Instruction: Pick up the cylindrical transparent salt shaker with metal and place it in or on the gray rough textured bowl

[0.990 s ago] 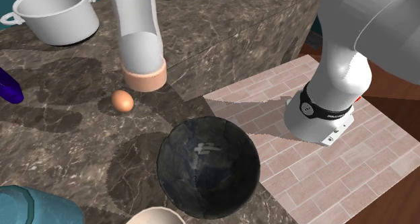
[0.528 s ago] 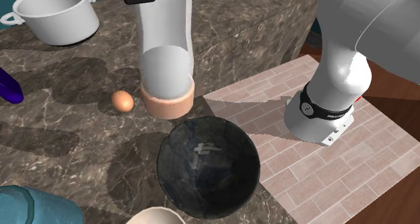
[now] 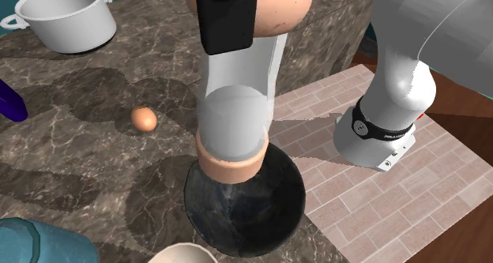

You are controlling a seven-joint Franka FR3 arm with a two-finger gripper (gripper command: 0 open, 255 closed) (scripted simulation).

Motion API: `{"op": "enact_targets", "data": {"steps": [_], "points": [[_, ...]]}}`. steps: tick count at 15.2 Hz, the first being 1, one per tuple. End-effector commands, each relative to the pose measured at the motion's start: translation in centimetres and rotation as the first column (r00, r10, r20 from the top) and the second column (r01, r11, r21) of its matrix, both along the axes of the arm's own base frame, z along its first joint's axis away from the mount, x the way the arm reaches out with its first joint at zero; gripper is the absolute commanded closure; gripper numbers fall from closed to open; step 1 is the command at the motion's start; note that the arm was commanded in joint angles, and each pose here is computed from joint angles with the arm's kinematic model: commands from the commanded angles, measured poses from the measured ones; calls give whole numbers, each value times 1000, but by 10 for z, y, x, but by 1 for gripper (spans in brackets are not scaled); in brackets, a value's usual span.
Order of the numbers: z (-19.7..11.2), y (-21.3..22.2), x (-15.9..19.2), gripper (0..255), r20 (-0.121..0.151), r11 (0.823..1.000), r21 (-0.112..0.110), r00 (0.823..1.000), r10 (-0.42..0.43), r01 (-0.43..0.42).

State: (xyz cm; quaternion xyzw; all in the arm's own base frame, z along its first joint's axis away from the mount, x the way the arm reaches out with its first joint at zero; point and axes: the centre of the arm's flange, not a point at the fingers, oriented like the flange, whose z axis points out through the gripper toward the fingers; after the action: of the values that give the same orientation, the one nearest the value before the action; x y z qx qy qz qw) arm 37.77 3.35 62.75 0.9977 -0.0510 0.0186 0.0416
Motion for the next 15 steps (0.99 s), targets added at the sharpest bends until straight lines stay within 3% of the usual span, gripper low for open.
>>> {"op": "enact_targets", "data": {"steps": [1, 15], "points": [[-11, 1, 0, 255, 0, 1000, 0, 1000, 0, 0], [-85, 1, 0, 255, 0, 1000, 0, 1000, 0, 0]]}}
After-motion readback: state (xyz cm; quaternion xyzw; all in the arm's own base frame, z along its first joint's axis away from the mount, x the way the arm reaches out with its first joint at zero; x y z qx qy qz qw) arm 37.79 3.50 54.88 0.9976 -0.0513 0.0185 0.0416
